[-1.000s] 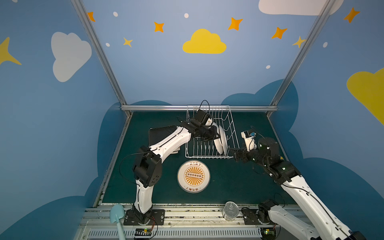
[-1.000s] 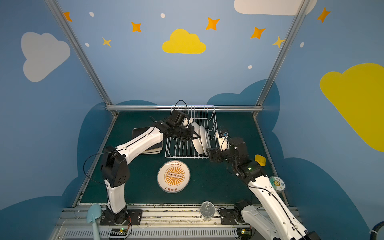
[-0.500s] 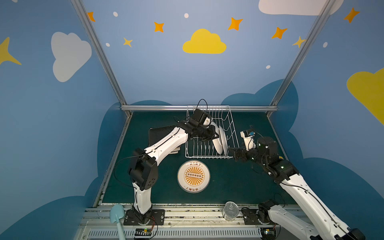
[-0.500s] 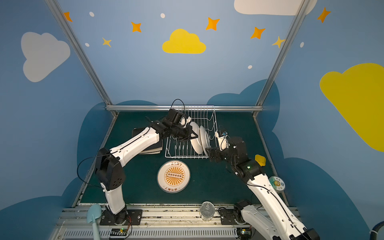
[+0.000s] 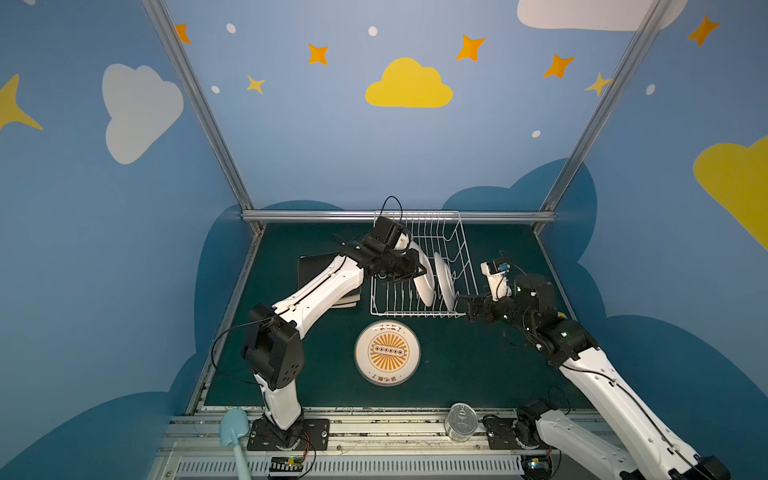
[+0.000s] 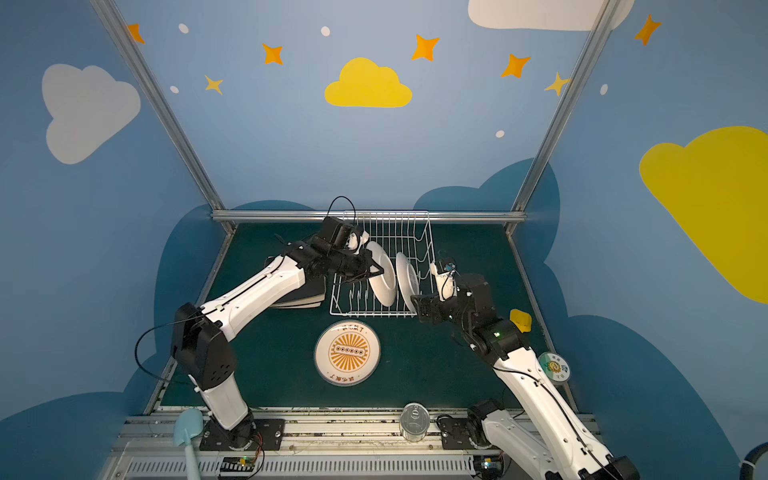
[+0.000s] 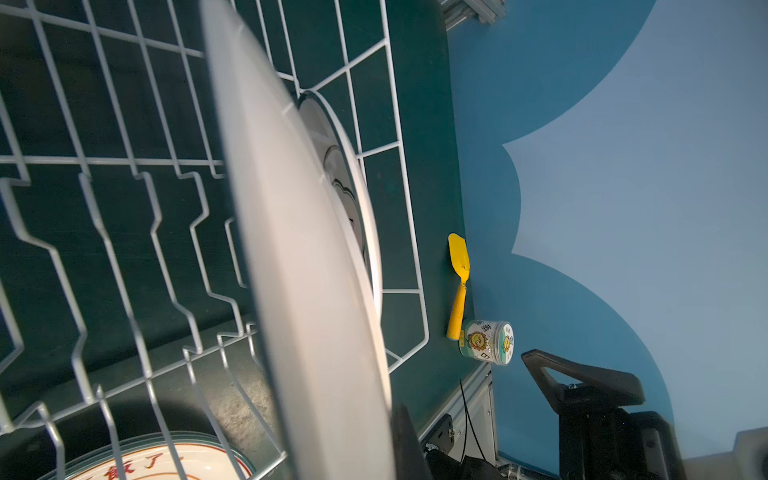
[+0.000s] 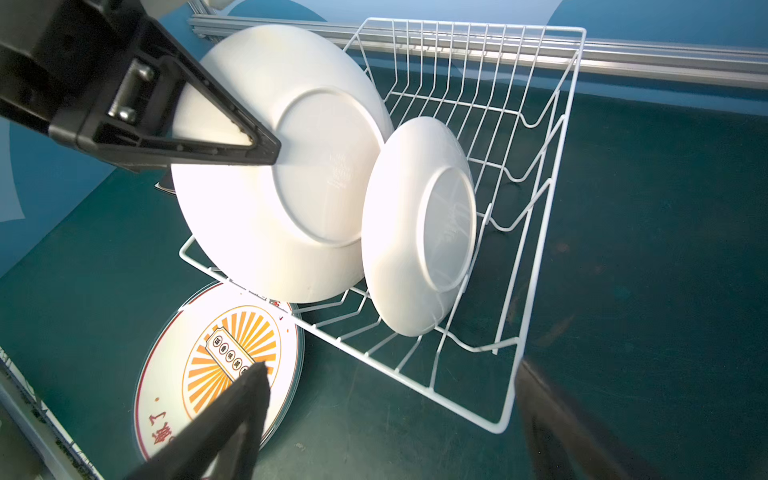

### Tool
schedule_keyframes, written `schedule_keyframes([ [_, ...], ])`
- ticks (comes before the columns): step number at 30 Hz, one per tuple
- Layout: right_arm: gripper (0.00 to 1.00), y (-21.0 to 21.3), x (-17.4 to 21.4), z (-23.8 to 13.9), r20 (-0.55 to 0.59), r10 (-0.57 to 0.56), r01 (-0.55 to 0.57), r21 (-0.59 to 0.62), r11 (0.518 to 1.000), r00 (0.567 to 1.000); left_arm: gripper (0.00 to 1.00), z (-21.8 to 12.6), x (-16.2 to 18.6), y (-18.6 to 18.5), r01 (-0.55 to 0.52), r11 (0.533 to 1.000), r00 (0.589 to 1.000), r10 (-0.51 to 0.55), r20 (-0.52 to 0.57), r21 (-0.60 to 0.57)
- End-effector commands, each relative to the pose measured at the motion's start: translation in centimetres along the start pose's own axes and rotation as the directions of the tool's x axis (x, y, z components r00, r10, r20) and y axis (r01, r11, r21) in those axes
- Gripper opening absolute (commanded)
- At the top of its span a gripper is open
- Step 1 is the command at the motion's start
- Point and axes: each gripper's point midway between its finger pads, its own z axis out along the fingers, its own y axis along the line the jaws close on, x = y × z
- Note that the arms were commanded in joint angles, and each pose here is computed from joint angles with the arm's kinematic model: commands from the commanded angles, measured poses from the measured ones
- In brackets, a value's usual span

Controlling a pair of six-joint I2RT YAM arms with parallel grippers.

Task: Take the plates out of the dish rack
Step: 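Lift the patterned plate upward out of the rack with the left gripper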

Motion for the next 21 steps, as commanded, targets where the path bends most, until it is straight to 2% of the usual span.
schedule_keyframes([
  [1, 0.92, 0.2, -1.4, -0.4, 0.041, 0.004, -0.004, -0.008, 1.0, 0.999, 0.03, -1.6, -0.2, -1.3, -0.039, 0.999, 0.999, 0.038, 0.035, 0.03],
  [6, 0.92, 0.3, -1.7, -0.6, 0.052, 0.015, -0.014, -0.011, 1.0, 0.999, 0.03, -2.6, -0.3, -1.9, -0.056, 0.997, 0.997, 0.053, 0.06, 0.057],
  [12, 0.94, -0.1, -2.2, -0.5, 0.047, 0.068, -0.068, 0.008, 0.998, 0.997, 0.03, -4.5, -0.9, -3.1, -0.175, 0.982, 0.978, 0.166, 0.127, 0.063],
  [17, 0.97, -0.3, -3.4, -0.5, 0.058, 0.122, -0.123, 0.019, 0.992, 0.991, 0.03, -6.8, -1.8, -2.9, -0.268, 0.963, 0.941, 0.267, 0.21, -0.021],
  [21, 0.98, -0.8, -4.7, -1.1, 0.074, 0.16, -0.163, 0.034, 0.986, 0.984, 0.03, -8.4, -2.1, -3.1, -0.367, 0.927, 0.889, 0.373, 0.267, -0.072],
])
